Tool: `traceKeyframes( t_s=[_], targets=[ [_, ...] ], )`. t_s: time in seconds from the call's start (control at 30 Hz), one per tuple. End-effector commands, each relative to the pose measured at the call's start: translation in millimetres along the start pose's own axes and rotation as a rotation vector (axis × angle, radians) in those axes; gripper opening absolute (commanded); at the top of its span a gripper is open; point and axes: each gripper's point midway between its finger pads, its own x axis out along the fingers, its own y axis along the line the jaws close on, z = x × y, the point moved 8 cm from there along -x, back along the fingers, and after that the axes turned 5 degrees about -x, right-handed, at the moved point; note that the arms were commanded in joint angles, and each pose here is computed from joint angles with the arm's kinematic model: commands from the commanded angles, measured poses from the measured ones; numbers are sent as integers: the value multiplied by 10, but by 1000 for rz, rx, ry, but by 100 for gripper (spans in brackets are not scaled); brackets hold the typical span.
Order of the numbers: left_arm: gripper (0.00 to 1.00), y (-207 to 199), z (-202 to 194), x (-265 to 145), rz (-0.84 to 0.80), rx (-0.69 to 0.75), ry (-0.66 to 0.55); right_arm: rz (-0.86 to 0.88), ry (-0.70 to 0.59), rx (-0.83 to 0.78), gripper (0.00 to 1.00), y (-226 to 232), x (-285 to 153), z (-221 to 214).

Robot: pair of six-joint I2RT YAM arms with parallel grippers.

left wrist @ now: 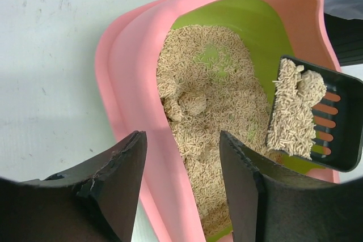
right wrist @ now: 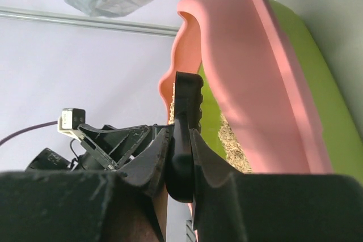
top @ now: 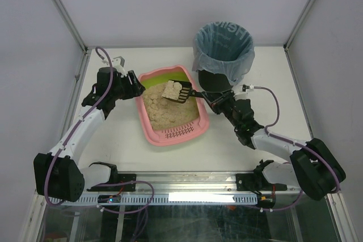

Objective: Clean the litter box

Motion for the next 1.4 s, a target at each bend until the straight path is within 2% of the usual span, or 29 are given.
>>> traceKeyframes(
  t_s=[0.0, 0.1, 0.23, 0.33, 0.47, 0.57, 0.7, 0.83, 0.97, 1.07, 1.2, 1.33, 1.37],
  targets=[
    [55, -108, 148, -112, -49, 25, -96, 151, -65, 85, 0, 263, -59, 172],
    [56, -105, 156, -127, -48, 23, -111, 230, 29, 20, 0, 492, 50, 80],
    [56, -116, 168, -122, -58, 23, -108, 189, -50, 84, 0, 365, 42, 226],
    [57, -97, 149, -127, -48, 18, -111, 261, 64, 29, 0, 559, 159, 84],
    [56, -109, 166, -119, -54, 19, -108, 213, -33, 110, 0, 402, 176, 266],
    [57, -87, 158, -132, -38, 14, -119, 295, 64, 51, 0, 624, 282, 126],
    [56, -92, 181, -140, -37, 16, -126, 221, -36, 123, 0, 421, 267, 275],
    [56, -75, 184, -159, -23, 14, -140, 287, 83, 47, 0, 644, 397, 35],
    [55, -70, 238, -222, -6, 9, -178, 224, -31, 128, 0, 462, 389, 211],
    [56, -25, 260, -304, 40, -7, -234, 287, 77, 68, 0, 668, 531, 32],
    [56, 5, 317, -399, 70, -18, -291, 188, -26, 103, 0, 468, 494, 190],
    [56, 23, 334, -432, 77, -29, -319, 266, 67, 46, 0, 664, 563, 49],
    [56, 20, 342, -427, 72, -29, -318, 254, 32, 60, 0, 643, 546, 121]
  ],
)
